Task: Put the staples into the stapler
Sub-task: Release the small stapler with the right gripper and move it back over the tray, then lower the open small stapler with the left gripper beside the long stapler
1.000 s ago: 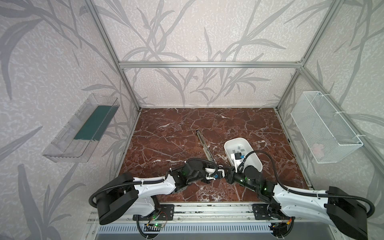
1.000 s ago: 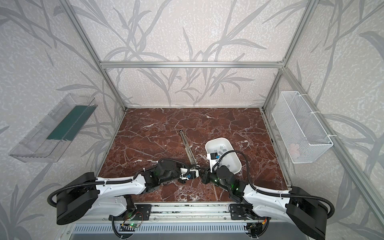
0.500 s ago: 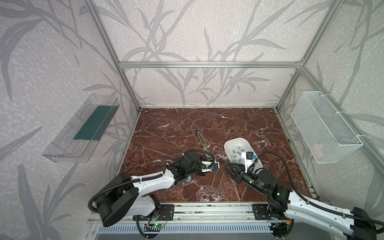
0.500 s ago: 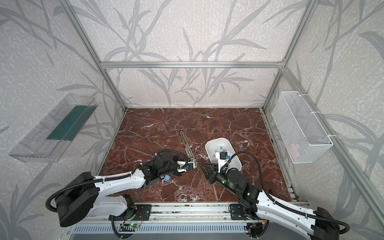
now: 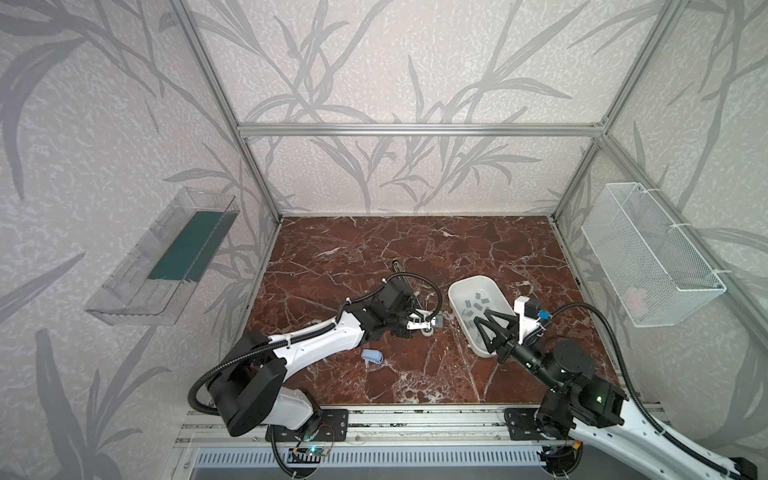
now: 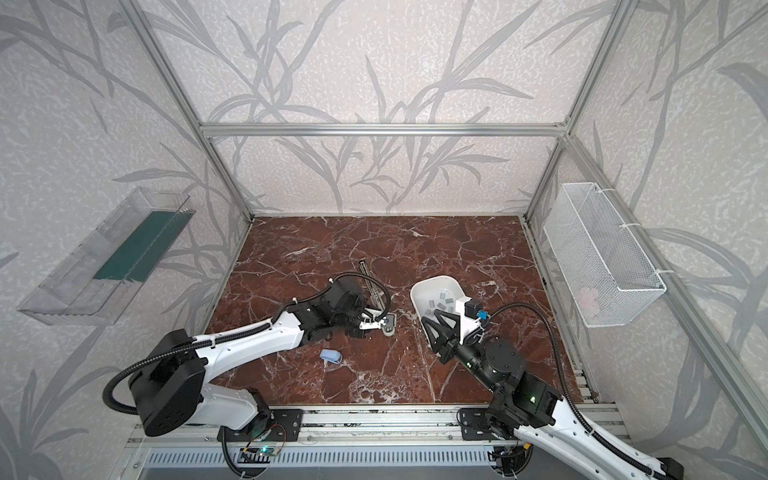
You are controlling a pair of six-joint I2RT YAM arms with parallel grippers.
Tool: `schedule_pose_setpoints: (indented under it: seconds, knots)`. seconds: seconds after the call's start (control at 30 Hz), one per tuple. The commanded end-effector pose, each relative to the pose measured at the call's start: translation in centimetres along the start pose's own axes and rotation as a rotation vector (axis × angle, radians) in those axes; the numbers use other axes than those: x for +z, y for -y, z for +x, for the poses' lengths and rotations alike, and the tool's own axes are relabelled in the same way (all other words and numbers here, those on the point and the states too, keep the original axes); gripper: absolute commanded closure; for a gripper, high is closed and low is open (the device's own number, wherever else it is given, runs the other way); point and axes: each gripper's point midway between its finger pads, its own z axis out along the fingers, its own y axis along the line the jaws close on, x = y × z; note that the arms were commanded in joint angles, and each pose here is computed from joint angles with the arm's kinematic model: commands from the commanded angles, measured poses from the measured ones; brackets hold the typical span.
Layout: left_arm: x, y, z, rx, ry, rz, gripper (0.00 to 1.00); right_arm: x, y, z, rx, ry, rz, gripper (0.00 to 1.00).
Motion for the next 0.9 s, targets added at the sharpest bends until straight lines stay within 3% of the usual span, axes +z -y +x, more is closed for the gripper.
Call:
schedule_pose_setpoints:
  seconds: [0.0, 0.13, 0.57, 0.7, 0.87]
  knots:
    - [0.0, 2.3, 1.5, 0.024, -0.022, 0.093, 0.97, 0.0, 0.9, 1.8, -0.081, -0.063, 0.023, 0.48]
    - [1.2, 3.0, 2.2, 0.047, -0.037, 0.143, 0.98, 0.1, 2.1, 1.9, -0.100, -0.069, 0.075, 0.42]
    - [4.4, 3.1, 4.0, 0.134, -0.058, 0.217, 0.98, 0.0, 4.7, 1.9, -0.014, -0.072, 0.113, 0.36]
    - [5.1, 2.6, 4.1, 0.153, -0.060, 0.209, 0.90, 0.1, 4.8, 1.9, 0.000, -0.072, 0.104, 0.36]
    - [5.0, 1.7, 4.2, 0.153, -0.064, 0.187, 0.69, 0.1, 4.5, 1.7, 0.008, -0.068, 0.083, 0.36]
